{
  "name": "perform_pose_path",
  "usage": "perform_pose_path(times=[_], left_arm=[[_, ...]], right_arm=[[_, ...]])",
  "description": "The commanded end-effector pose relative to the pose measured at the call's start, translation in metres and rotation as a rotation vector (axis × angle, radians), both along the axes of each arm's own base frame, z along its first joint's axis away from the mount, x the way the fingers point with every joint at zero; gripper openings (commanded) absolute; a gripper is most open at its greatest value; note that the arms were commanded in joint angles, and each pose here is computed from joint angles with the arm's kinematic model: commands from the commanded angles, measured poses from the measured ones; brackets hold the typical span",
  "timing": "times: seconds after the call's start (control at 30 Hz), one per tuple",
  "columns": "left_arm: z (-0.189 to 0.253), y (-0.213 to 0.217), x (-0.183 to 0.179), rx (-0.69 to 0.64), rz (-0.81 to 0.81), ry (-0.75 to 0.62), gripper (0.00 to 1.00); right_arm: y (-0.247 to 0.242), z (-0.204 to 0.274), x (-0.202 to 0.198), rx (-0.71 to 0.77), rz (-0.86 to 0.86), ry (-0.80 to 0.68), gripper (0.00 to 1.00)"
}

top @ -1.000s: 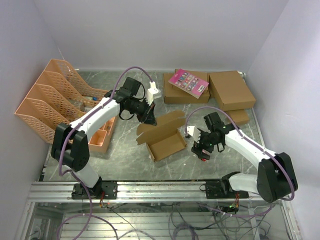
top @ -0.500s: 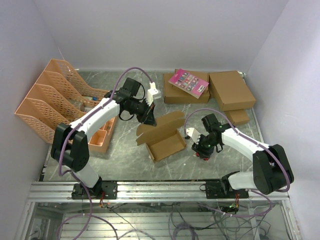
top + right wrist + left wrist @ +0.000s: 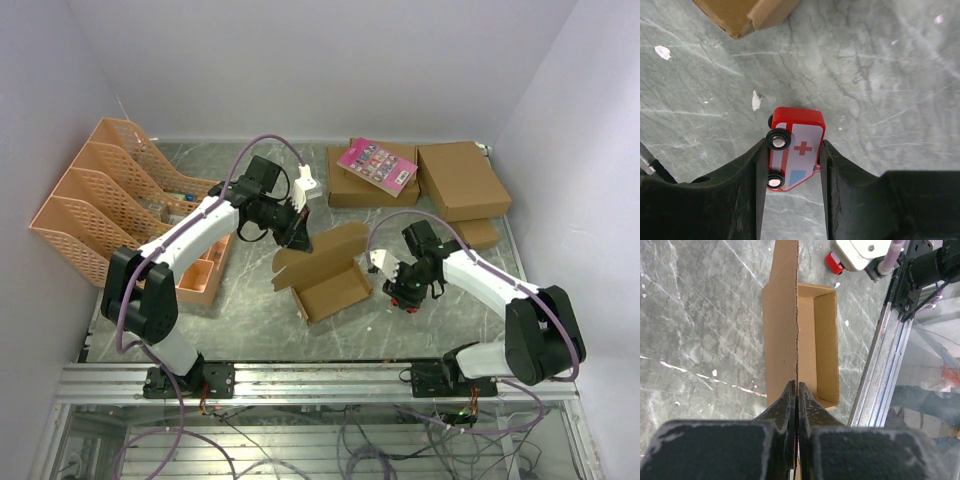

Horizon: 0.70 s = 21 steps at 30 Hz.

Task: Fold the paper box

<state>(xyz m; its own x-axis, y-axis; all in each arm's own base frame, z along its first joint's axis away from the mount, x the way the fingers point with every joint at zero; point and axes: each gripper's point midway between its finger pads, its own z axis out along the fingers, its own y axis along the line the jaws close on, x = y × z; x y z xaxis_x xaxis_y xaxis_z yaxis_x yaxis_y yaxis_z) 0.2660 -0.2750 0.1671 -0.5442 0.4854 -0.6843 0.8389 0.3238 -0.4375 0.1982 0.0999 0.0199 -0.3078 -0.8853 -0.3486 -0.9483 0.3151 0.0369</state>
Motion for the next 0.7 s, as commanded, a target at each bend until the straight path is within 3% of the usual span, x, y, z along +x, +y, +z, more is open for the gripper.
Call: perform_pose_path(times=[0.0,0.13,0.3,0.67], left_arm=[[0.013,-0.001,-0.003,-0.038,-0.012,-0.026,0.07],[0.010,-0.001,-0.003,-0.032,-0.012,-0.018,0.07],[0.008,0.000,-0.003,-0.029,-0.009,-0.018,0.07],[0.001,0.002,-0.003,-0.011,-0.004,-0.009,0.07]], right_arm=[[0.015,0.033,0.020,0.063,0.093,-0.099,0.06],[0.034,0.066,0.031,0.159,0.184,-0.176,0.00],[0.056,0.099,0.041,0.266,0.312,-0.283,0.00],[0.097,0.124,0.056,0.360,0.611,-0.399,0.00]])
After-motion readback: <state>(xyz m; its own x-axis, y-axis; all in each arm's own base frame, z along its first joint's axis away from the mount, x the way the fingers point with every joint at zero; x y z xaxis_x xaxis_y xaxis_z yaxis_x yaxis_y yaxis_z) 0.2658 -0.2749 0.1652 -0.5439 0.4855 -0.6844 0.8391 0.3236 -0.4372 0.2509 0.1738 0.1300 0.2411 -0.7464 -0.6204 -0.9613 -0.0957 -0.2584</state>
